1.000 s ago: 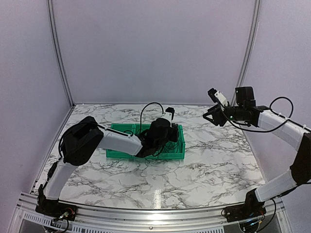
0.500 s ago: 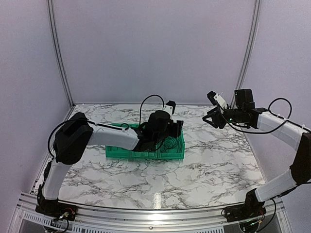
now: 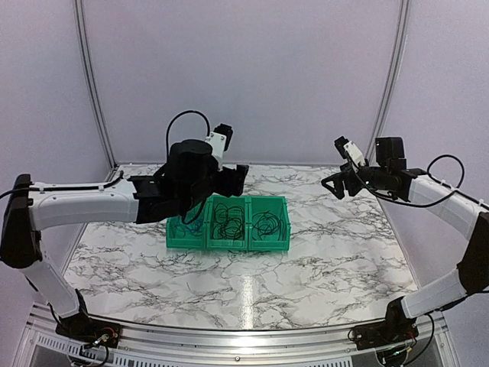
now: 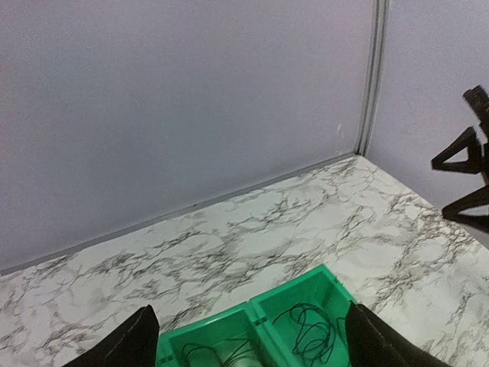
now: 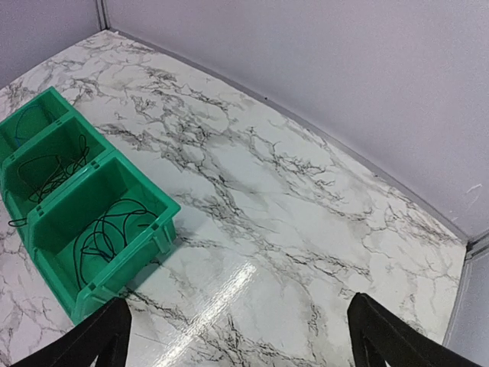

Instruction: Untangle the cables

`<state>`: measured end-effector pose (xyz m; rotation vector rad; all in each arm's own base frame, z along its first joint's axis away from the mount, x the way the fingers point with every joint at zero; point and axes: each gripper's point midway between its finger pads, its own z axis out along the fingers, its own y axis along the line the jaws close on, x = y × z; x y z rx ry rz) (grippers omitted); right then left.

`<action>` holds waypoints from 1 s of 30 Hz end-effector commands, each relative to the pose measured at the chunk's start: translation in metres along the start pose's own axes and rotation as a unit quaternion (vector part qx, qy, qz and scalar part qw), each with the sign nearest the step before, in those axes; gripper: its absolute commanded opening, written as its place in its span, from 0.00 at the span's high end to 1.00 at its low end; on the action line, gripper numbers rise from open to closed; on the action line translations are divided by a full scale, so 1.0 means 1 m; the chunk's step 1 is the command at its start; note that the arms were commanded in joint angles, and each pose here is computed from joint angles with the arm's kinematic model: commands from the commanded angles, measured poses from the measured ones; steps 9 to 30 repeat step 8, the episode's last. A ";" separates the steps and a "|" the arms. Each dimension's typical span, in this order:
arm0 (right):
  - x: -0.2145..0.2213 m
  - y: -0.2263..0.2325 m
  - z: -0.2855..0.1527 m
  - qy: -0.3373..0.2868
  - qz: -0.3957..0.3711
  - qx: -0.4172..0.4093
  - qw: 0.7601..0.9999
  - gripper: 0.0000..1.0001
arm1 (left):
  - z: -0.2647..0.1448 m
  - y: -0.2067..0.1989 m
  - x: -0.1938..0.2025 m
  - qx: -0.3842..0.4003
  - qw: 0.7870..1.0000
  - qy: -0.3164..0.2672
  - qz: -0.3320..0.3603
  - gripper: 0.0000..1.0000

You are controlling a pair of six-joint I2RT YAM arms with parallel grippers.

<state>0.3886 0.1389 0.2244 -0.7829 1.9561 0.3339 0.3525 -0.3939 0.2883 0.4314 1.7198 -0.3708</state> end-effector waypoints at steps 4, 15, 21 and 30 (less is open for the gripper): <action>-0.055 -0.045 -0.049 -0.083 0.072 0.126 0.986 0.01 | -0.076 0.087 0.032 -0.128 0.983 0.109 0.068 0.01; -0.058 -0.051 -0.065 -0.098 0.080 0.159 0.979 0.02 | -0.118 0.132 0.024 -0.167 0.982 0.088 0.008 0.01; -0.058 -0.051 -0.065 -0.098 0.080 0.159 0.979 0.02 | -0.118 0.132 0.024 -0.167 0.982 0.088 0.008 0.01; -0.058 -0.051 -0.065 -0.098 0.080 0.159 0.979 0.02 | -0.118 0.132 0.024 -0.167 0.982 0.088 0.008 0.01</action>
